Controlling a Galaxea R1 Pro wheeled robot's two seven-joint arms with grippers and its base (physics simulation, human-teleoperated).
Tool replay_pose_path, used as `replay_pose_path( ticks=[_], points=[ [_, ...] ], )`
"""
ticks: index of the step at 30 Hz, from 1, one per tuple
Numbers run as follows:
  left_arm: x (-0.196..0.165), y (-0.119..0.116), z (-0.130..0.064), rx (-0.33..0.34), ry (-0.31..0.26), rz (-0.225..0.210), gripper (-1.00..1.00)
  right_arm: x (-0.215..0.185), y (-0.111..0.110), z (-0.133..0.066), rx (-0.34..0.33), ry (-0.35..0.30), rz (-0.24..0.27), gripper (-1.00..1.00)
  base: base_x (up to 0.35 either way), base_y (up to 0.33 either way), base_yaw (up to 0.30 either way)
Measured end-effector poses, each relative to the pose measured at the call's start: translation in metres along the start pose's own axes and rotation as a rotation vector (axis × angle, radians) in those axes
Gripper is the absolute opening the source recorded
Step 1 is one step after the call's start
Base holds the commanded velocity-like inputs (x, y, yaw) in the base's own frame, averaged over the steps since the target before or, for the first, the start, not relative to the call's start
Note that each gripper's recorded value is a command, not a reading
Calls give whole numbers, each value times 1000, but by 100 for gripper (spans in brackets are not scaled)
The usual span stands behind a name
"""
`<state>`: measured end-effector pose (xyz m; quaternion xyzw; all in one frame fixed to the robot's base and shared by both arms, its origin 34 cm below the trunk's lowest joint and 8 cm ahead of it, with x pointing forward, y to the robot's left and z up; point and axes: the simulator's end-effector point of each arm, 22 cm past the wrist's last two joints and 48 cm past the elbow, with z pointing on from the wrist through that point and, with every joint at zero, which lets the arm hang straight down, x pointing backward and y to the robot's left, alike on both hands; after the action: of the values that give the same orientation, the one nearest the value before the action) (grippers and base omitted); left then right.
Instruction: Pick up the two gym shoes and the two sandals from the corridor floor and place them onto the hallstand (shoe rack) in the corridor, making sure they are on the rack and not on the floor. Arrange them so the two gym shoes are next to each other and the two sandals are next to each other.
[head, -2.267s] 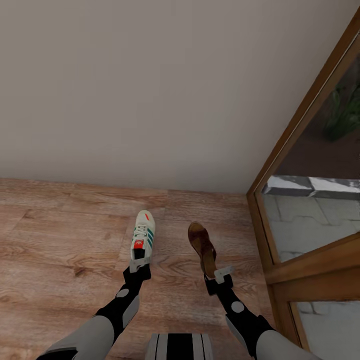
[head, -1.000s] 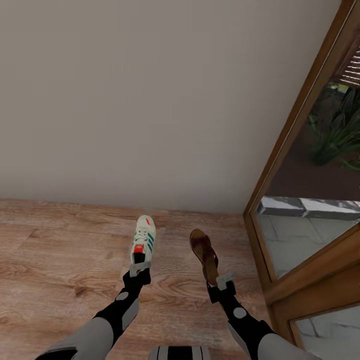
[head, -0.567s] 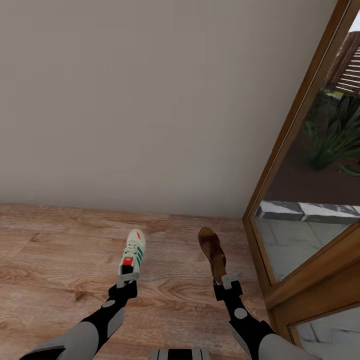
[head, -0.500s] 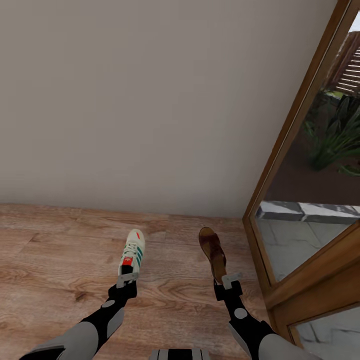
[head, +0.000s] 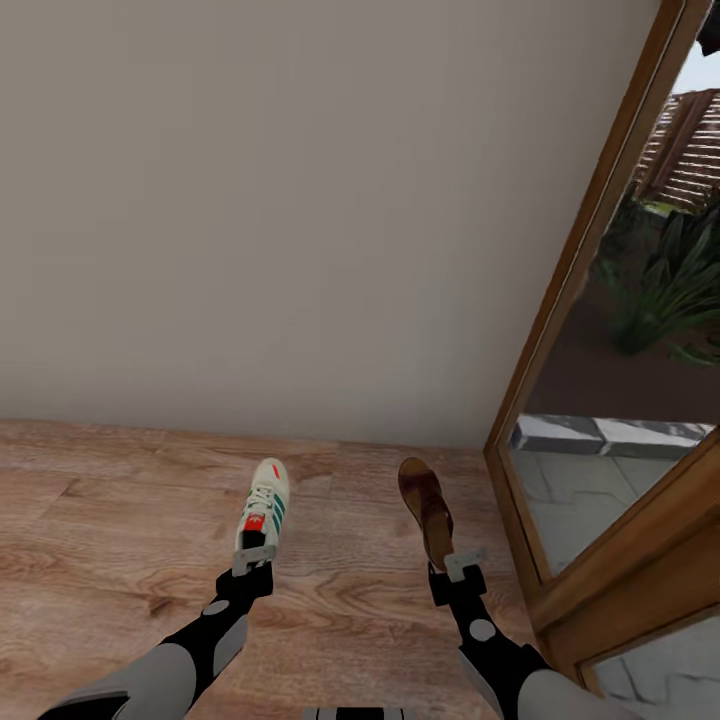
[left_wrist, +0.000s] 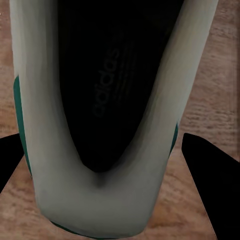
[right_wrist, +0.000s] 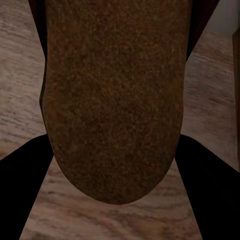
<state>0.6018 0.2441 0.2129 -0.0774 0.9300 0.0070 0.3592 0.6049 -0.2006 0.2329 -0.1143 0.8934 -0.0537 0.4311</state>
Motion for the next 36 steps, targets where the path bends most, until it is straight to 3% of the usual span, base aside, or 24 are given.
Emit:
replay_pose_path(
  ticks=[22, 28, 36],
  points=[
    [-9, 1, -3, -2, -18, -5, -100, 5, 2, -4, -4, 14, -6, -100, 24, 18, 0],
    [-12, 15, -2, -22, -23, -7, -100, 6, 1, -5, -3, 17, -6, -100, 167, 123, 8],
    [-12, 18, -1, -24, -24, -3, -100, 13, 2, -6, -6, 30, -11, -100, 27, 18, 214]
  ],
)
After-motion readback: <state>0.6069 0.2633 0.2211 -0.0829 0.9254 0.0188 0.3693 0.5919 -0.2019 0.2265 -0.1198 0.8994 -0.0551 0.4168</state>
